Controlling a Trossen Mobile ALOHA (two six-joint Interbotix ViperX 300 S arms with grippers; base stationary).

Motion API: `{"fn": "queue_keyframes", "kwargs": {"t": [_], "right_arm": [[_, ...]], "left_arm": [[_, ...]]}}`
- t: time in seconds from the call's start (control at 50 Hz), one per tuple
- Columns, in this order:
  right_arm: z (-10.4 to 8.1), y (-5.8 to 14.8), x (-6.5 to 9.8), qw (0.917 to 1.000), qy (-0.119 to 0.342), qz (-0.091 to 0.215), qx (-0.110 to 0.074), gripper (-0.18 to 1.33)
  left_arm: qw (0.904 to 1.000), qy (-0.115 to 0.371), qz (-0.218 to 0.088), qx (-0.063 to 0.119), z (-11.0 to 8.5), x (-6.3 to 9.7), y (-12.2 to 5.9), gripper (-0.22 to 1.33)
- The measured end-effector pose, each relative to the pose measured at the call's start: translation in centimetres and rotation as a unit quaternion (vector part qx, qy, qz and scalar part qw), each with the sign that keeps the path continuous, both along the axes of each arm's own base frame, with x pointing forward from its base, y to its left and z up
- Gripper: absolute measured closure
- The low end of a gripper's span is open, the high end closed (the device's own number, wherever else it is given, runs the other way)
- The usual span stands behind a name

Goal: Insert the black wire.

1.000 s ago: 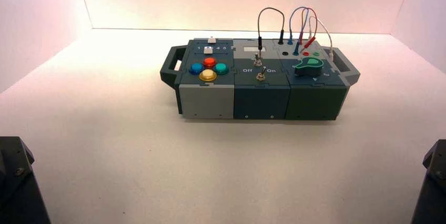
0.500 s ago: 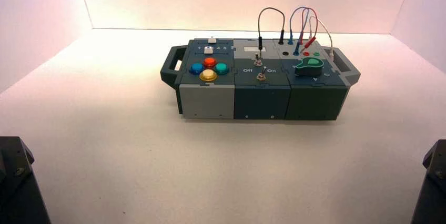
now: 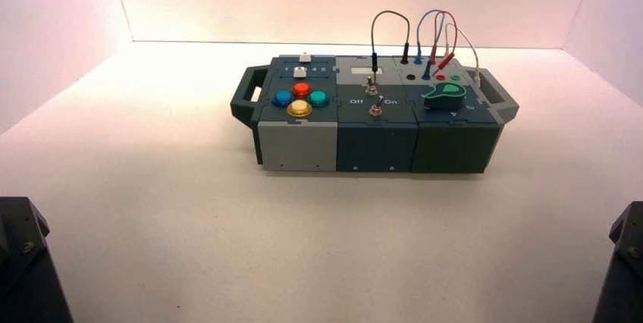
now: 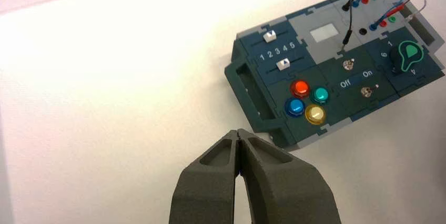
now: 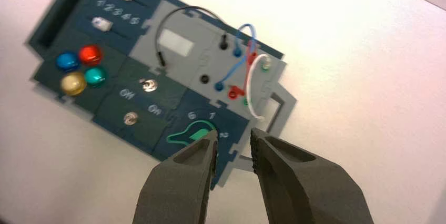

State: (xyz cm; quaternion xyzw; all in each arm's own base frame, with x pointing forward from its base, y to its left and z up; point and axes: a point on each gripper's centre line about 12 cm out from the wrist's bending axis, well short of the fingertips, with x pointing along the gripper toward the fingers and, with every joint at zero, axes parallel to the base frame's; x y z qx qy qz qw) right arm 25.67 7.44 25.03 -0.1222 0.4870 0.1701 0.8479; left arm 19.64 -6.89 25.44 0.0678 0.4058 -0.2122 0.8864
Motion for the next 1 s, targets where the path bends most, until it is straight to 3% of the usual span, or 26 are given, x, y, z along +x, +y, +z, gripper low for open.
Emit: {"fn": "queue_keyframes", "kwargs": {"t": [0.1, 0.26, 0.36, 0.6, 0.74, 0.8, 0.88, 1.0], "right_arm": [[-0.1, 1.3, 0.5, 0.9998, -0.009, -0.014, -0.006, 0.29], [-0.7, 3.6, 1.0, 1.0000, 0.000, 0.001, -0.002, 0.12], [-1.7, 4.4, 1.4, 0.9997, 0.020, -0.001, 0.013, 0.02], [-3.5, 5.8, 2.2, 0.9987, 0.033, -0.004, 0.039, 0.01], [-4.5, 6.4, 2.4, 0.9984, 0.043, 0.002, 0.036, 0.01], [-5.4, 6.9, 2.5, 0.9980, 0.055, 0.006, 0.032, 0.01], [-6.1, 7.3, 2.7, 0.9977, 0.061, 0.009, 0.030, 0.01], [-7.0, 8.1, 3.2, 0.9973, 0.066, 0.014, 0.029, 0.01]], "left_arm": [[1.0000, 0.007, 0.003, 0.001, -0.5, 0.4, -0.1, 1.28], [1.0000, -0.001, 0.008, -0.001, -0.7, 1.1, -0.1, 1.28], [0.9999, 0.005, 0.010, 0.000, -1.1, 1.4, -0.2, 1.28], [0.9996, 0.024, -0.003, 0.013, -2.2, 2.0, -0.5, 1.28], [0.9982, 0.020, -0.046, 0.032, -2.0, 1.8, -1.4, 1.28], [0.9941, 0.014, -0.095, 0.050, -1.7, 1.5, -2.4, 1.28], [0.9888, 0.006, -0.136, 0.062, -1.5, 1.1, -3.3, 1.28], [0.9855, -0.004, -0.161, 0.054, -1.3, 0.7, -4.3, 1.28]]}}
